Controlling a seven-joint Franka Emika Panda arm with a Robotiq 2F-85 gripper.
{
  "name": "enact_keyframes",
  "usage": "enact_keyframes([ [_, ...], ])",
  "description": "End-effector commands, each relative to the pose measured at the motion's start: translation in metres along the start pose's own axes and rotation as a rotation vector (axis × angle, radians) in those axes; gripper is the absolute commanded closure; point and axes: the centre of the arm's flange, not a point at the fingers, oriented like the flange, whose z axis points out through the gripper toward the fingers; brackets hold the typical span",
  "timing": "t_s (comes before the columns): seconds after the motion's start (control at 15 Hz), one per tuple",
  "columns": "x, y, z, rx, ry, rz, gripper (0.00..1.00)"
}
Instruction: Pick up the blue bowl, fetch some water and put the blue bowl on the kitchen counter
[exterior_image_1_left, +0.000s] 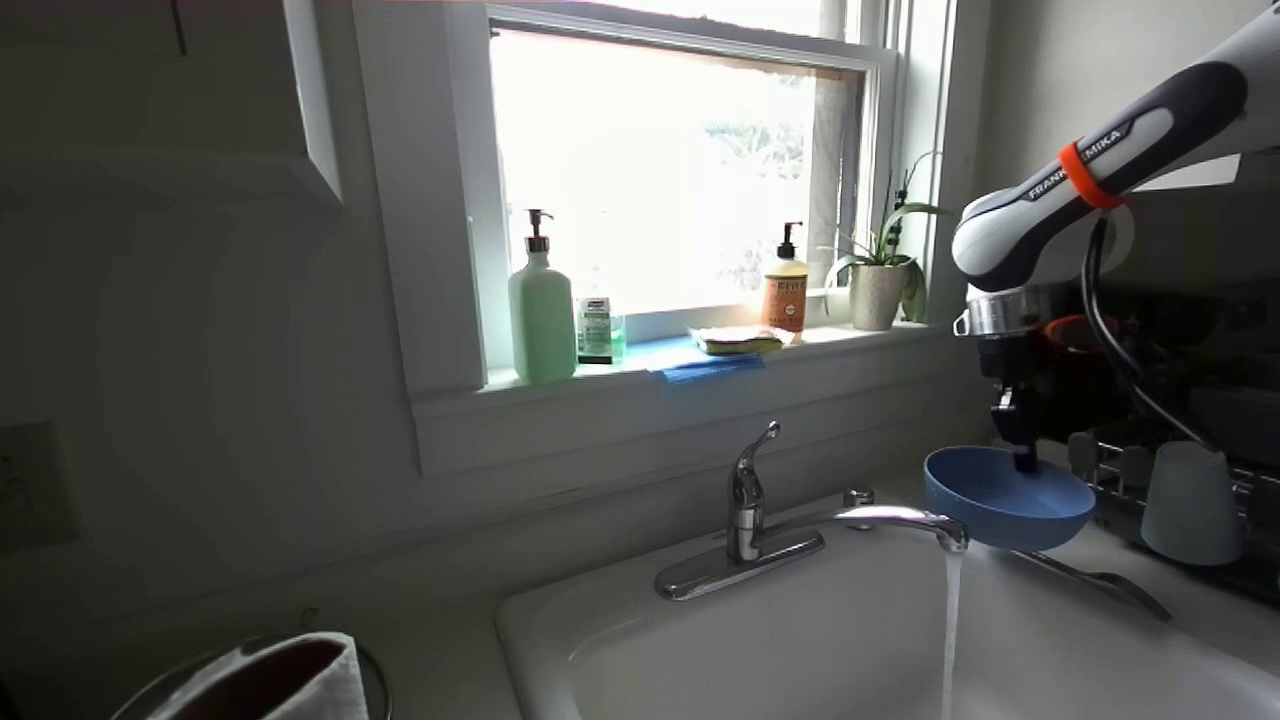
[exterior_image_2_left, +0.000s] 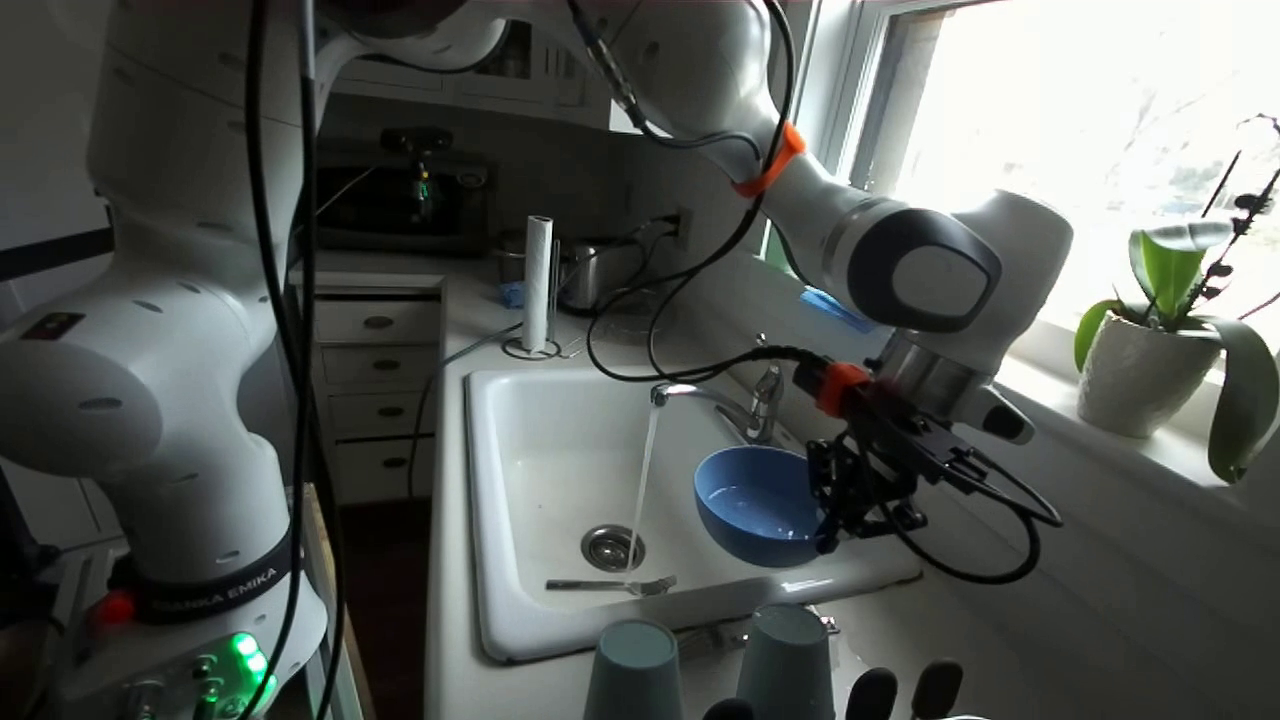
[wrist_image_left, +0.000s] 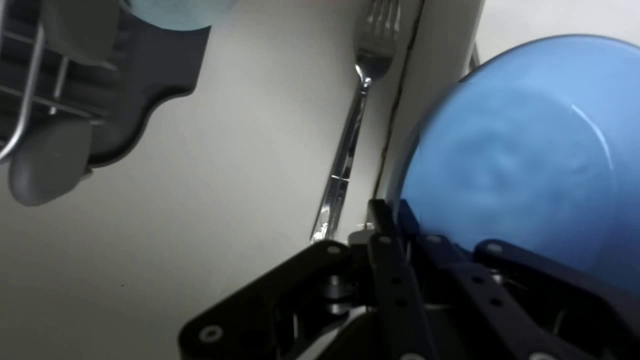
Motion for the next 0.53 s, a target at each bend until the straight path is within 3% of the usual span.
enact_keyframes([
  [0.0,0.016,0.032,-0.012,0.051,-0.002,0.032,0.99],
  [0.07,0.001,0.017,-0.003,0.012,0.000,0.029,0.96],
  [0.4,0.009,0.027,-0.001,0.020,-0.004,0.040,0.99],
  [0.47,0.022,0.039,0.000,0.039,-0.006,0.074,0.99],
])
